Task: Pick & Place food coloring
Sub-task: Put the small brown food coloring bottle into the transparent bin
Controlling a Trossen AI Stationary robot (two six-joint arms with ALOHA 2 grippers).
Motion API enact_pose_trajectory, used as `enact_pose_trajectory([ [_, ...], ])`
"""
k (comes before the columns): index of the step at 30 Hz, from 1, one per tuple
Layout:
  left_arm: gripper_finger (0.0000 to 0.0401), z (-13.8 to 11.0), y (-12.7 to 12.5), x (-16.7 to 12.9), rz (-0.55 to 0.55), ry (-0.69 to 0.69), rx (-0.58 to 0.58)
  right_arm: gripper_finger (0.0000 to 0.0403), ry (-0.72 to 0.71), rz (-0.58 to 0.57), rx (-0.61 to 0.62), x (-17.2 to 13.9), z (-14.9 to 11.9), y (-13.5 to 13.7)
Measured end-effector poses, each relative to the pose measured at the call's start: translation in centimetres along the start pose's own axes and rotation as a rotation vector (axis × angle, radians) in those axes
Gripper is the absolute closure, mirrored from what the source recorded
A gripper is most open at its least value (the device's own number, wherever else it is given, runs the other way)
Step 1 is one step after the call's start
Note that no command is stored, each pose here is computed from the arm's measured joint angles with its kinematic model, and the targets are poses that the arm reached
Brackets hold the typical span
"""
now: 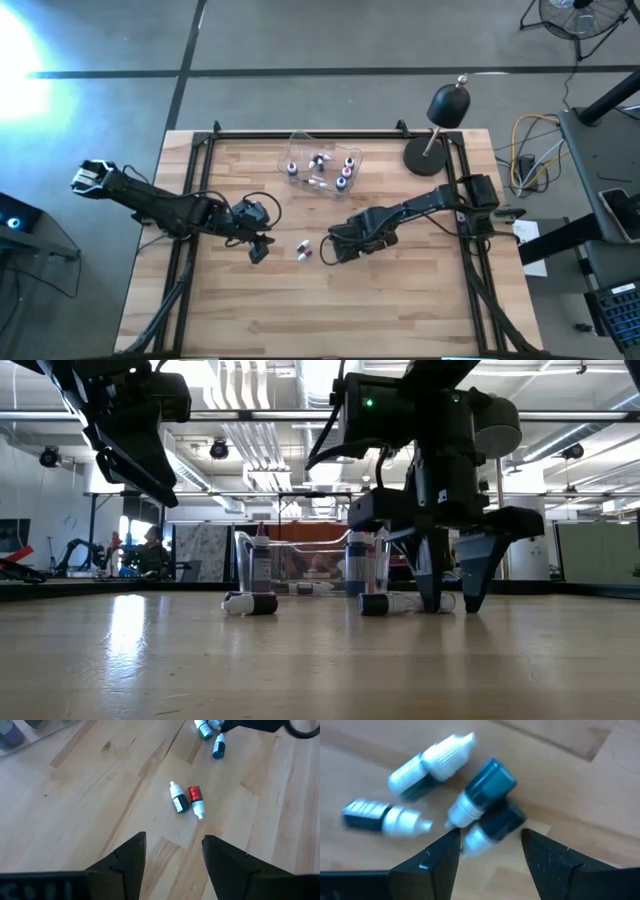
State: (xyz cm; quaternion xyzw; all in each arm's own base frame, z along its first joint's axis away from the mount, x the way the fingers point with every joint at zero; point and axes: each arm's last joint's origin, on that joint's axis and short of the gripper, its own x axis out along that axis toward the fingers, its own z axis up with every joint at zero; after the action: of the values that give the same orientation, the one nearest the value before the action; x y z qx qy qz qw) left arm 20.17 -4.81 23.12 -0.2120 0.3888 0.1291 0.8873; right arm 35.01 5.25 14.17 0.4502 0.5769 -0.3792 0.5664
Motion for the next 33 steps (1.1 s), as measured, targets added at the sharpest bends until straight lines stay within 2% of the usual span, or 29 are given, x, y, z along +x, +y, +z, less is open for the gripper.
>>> enact_pose_trajectory([
  [5, 0.0232, 0.0, 0.0, 0.0, 0.000, 0.001, 0.000, 0.0205, 0.004, -0.037, 0.022, 1.1, 0.1, 0.2],
  [9, 0.0232, 0.0, 0.0, 0.0, 0.000, 0.002, 0.000, 0.0225, -0.006, -0.034, 0.016, 0.8, 0.1, 0.1],
  [16, 0.0232, 0.0, 0.0, 0.0, 0.000, 0.002, 0.014, 0.0285, -0.041, -0.047, -0.016, 0.2, 0.1, -0.2],
  [23, 0.0232, 0.0, 0.0, 0.0, 0.000, 0.002, 0.014, 0.0347, -0.032, -0.028, -0.143, -0.5, -0.2, -0.1],
  [25, 0.0232, 0.0, 0.0, 0.0, 0.000, 0.002, 0.014, 0.0349, -0.057, 0.009, -0.169, -1.7, -0.3, 0.1],
  [28, 0.0232, 0.0, 0.1, 0.0, 0.019, -0.013, 0.015, 0.0339, -0.154, 0.100, -0.176, -5.2, 0.4, 0.4],
  [33, 0.0232, 0.1, 0.2, 0.0, 0.054, -0.044, 0.016, 0.0323, -0.422, 0.251, -0.142, -11.9, 4.6, 0.0],
])
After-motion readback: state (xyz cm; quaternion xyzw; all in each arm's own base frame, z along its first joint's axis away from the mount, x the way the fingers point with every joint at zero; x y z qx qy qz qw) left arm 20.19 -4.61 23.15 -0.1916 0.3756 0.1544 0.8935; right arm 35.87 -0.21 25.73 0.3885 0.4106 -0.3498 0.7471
